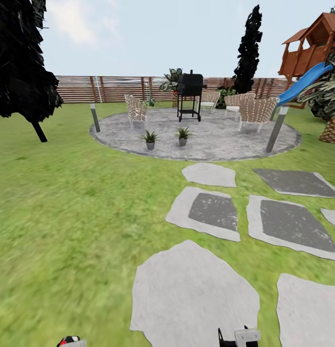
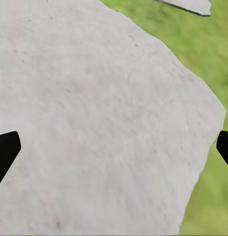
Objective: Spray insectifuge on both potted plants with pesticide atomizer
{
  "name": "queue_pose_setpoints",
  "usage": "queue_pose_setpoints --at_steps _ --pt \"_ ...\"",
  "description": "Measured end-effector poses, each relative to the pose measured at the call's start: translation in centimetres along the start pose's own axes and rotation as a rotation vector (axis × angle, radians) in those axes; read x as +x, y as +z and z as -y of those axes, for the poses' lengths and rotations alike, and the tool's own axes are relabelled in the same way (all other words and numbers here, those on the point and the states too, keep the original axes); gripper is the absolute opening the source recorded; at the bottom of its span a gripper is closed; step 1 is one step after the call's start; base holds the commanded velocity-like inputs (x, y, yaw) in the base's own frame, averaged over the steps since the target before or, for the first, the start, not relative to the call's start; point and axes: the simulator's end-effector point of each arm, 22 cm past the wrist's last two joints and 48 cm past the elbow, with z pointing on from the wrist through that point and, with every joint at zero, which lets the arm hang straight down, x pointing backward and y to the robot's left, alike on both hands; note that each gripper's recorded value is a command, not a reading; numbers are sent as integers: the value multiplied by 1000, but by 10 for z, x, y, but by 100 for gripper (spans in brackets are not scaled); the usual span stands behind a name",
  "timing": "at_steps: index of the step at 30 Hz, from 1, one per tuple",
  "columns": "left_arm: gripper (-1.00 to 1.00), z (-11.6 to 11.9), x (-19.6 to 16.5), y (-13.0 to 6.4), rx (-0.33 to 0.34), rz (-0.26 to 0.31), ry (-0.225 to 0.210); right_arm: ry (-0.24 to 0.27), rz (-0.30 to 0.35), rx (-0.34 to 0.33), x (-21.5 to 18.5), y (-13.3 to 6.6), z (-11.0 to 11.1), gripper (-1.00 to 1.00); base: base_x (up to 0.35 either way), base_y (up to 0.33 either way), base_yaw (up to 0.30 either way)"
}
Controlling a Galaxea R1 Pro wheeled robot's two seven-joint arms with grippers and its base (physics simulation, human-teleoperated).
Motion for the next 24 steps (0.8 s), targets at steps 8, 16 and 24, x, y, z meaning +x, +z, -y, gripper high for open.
queue_pose_setpoints --at_steps 8,16,24 --pt "-100 0 0 0 0 0 0 0 -1 0 0 0 0 100 325 99 0" --pt "-100 0 0 0 0 0 0 0 -1 0 0 0 0 100 329 78 0" --pt "-100 0 0 0 0 0 0 0 0 0 0 0 0 100 335 6 0"
